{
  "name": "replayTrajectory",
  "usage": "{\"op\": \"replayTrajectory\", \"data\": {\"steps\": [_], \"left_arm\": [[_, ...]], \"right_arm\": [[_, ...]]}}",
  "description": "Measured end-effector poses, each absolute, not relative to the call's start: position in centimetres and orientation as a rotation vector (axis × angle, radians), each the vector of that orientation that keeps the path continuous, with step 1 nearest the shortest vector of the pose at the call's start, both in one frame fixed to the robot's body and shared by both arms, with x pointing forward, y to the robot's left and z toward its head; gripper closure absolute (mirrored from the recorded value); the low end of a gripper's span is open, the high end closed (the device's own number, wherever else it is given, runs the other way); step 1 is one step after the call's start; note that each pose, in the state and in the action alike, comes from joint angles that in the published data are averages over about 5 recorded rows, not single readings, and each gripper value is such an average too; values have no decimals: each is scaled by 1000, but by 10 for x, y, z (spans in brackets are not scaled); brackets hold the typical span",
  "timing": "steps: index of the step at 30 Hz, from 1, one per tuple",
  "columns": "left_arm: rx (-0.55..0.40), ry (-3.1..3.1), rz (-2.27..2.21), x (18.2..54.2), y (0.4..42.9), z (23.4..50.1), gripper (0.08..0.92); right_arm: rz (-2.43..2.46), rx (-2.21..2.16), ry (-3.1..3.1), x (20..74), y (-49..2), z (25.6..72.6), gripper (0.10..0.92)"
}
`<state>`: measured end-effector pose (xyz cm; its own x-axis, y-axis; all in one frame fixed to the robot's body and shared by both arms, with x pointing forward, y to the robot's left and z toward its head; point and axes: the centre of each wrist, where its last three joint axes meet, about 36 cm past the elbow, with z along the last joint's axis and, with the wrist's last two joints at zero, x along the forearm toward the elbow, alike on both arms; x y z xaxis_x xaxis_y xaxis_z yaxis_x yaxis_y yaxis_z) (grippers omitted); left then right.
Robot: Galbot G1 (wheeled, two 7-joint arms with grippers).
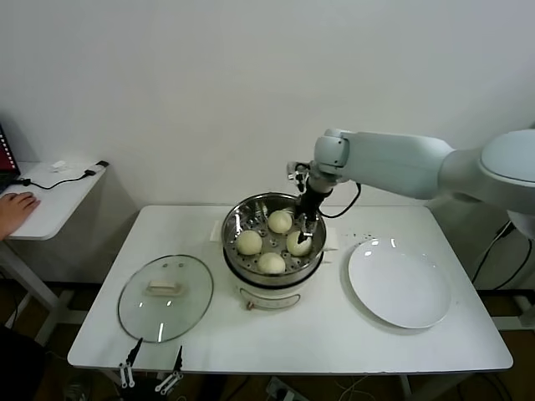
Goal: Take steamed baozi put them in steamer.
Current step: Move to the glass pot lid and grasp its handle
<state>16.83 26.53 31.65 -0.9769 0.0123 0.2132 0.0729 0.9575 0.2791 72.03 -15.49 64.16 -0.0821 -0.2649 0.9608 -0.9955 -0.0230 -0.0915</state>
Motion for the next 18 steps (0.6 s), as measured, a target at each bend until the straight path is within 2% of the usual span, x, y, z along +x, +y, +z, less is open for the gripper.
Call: {"op": "replayTrajectory", "data": {"steps": [9,13,18], "left_arm": [[-55,-2913,-447,175,266,320,177],[-39,-2927,-463,180,265,324,177],[-48,-2939,-504,184,267,329,177]], "right_arm": [[1147,1473,-1748,702,-234,662,200],[1078,1503,-1951,681,-273,643,200],[909,1504,-2224,648,-308,597,200]]}}
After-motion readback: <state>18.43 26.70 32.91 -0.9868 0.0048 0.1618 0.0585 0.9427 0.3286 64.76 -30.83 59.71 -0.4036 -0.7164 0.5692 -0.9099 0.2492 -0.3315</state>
